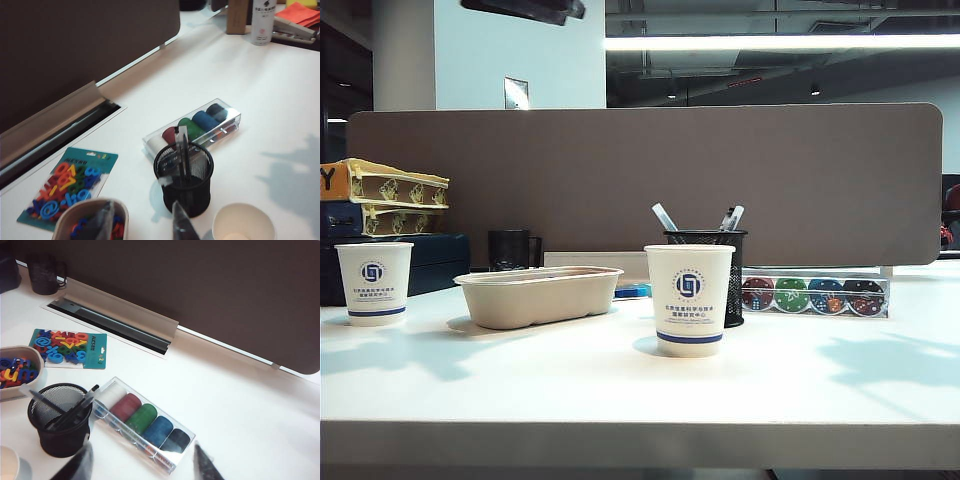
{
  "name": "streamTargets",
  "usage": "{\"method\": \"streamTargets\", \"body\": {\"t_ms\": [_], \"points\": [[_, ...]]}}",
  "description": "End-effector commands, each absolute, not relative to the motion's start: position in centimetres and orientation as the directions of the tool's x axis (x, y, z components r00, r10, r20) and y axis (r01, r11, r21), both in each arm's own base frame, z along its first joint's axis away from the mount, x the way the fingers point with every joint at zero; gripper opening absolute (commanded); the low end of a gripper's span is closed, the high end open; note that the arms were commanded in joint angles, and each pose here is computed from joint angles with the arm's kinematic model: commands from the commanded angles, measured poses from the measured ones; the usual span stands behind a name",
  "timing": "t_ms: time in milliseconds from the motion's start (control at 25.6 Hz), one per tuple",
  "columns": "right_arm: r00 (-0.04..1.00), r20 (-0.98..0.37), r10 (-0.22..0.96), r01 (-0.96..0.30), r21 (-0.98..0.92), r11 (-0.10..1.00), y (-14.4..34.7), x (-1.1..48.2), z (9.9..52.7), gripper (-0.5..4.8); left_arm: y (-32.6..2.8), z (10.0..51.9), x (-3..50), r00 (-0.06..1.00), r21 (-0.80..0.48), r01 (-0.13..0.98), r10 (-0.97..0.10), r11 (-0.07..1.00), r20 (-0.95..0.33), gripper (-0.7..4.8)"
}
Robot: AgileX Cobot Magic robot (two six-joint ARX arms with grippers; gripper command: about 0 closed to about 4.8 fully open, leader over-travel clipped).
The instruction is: Pick up one pen and put it in the pen container.
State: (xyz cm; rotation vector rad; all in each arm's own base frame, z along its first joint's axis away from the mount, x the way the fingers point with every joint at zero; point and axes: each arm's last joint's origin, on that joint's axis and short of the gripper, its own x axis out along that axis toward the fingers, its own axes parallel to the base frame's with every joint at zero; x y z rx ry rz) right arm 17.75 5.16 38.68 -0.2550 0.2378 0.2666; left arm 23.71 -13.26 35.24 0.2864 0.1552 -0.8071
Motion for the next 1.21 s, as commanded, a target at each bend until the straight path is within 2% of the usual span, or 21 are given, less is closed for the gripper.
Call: {"method": "streamTargets", "body": {"t_ms": [39, 820, 1210], "points": [[0.941, -0.24, 0.237, -0.286, -0.197, 0.938, 5.0, 17.1, 38.6, 2.46, -12.8, 35.1, 22.8, 0.698, 0.194, 0.716, -0.683, 0.671, -0.213, 1.52], [0.93, -0.263, 0.257, -0.308, -0.173, 0.936, 3.0, 10.4, 33.4, 2.42, -8.6, 31.7, 15.0, 0.742, 0.118, 0.669, -0.654, 0.733, -0.148, 1.52], [0.925, -0.283, 0.254, -0.31, -0.173, 0.935, 2.7, 9.3, 31.8, 2.42, -8.0, 31.4, 14.1, 0.759, 0.117, 0.648, -0.627, 0.752, -0.177, 1.52]]}}
